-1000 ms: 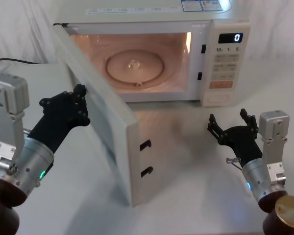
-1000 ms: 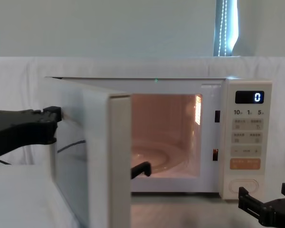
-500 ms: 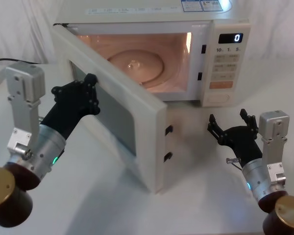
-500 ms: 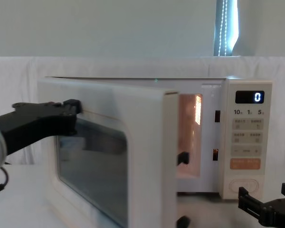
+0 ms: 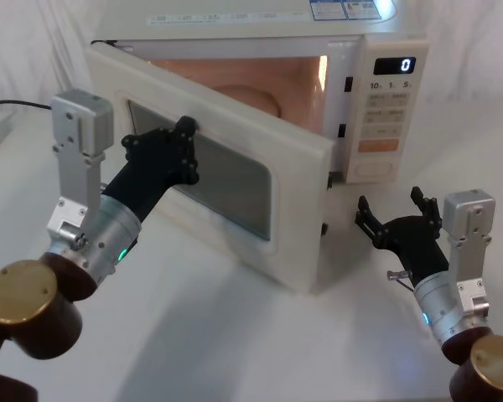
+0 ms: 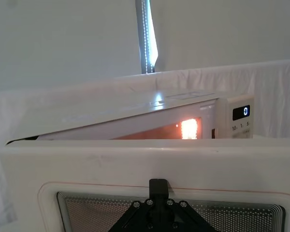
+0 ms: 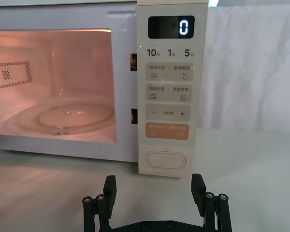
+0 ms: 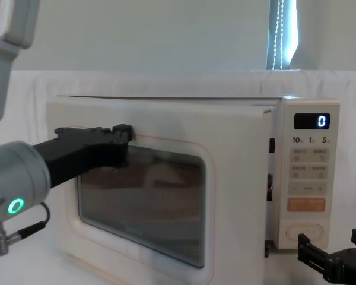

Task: Press the button to open the microwave door with one hand; close the microwave door with the other hand.

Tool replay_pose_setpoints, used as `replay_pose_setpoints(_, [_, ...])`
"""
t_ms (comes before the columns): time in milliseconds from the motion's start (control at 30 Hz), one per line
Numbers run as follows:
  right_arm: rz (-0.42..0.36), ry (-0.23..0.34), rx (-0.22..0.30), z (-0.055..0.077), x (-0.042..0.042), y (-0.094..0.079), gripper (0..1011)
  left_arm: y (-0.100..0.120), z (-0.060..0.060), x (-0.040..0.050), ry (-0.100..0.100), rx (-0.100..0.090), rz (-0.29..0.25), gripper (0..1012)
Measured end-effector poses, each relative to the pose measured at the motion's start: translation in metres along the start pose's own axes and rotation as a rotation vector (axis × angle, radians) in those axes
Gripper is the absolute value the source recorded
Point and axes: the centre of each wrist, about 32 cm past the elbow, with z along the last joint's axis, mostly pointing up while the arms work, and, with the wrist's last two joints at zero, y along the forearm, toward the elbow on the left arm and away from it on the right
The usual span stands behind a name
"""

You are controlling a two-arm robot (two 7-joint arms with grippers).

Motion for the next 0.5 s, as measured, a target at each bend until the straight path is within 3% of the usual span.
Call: replay_pose_setpoints(500, [0.0,0.0,0.0,0.0,0.0,0.0,1002,-0.029,-0.003,-0.0062,-0.019,-0.009,-0.002,0])
